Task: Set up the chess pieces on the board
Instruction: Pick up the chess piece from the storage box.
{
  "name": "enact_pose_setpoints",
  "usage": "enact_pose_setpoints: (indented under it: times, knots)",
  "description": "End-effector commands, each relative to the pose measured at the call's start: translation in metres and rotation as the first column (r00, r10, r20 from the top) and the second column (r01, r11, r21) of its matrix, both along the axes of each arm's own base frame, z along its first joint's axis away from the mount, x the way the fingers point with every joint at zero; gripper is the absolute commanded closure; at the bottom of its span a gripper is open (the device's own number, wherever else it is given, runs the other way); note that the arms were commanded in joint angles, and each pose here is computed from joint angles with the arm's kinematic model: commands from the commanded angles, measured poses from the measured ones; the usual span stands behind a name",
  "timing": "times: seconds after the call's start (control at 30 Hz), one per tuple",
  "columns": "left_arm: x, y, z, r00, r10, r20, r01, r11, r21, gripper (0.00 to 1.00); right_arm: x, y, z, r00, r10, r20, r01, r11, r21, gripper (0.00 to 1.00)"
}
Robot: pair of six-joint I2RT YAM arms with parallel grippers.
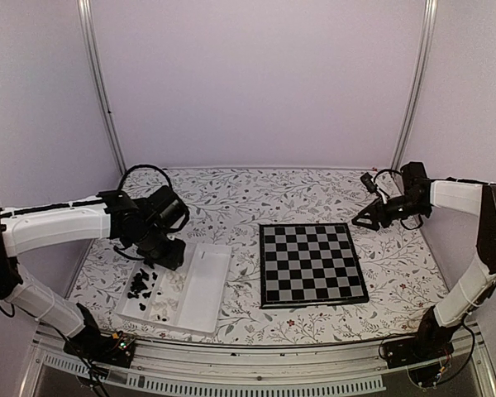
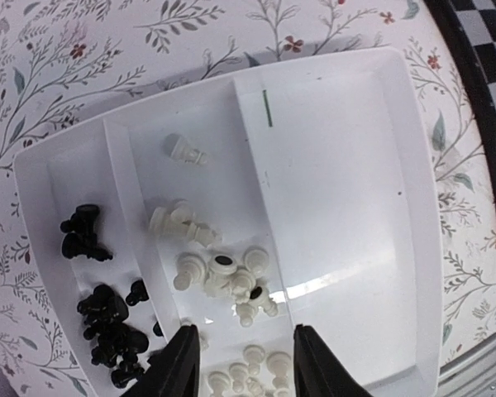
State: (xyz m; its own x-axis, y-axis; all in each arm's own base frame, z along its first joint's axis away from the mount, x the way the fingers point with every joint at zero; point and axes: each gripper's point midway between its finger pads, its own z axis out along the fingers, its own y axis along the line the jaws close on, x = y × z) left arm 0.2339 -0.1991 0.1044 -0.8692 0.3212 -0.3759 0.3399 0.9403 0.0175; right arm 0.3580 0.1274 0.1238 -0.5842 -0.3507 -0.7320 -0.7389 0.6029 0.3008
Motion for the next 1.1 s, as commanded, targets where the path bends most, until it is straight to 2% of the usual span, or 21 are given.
enact_pose_setpoints:
  times: [0.0, 0.3, 0.77, 1.07]
  knots:
    - [0.001, 0.018, -0.002, 0.995, 0.096, -0.008, -0.096, 0.995, 0.003, 0.61, -0.002, 0.007, -0.003, 0.999, 0.036, -0.013, -0.035, 0.999, 0.032, 0.41]
    - [0.003, 0.036, -0.019, 0.99, 0.13, -0.047, -0.125, 0.988, 0.094, 0.64, -0.003, 0.008, -0.005, 0.999, 0.041, -0.028, -0.039, 0.998, 0.04, 0.44]
    - [0.003, 0.037, -0.053, 0.983, 0.141, -0.122, -0.128, 0.986, 0.105, 0.66, -0.005, 0.008, -0.013, 0.997, 0.051, -0.059, -0.049, 0.998, 0.044, 0.48]
    - [0.013, 0.044, -0.063, 0.983, 0.148, -0.112, -0.134, 0.983, 0.126, 0.66, -0.006, 0.009, -0.016, 0.996, 0.058, -0.07, -0.055, 0.997, 0.048, 0.5]
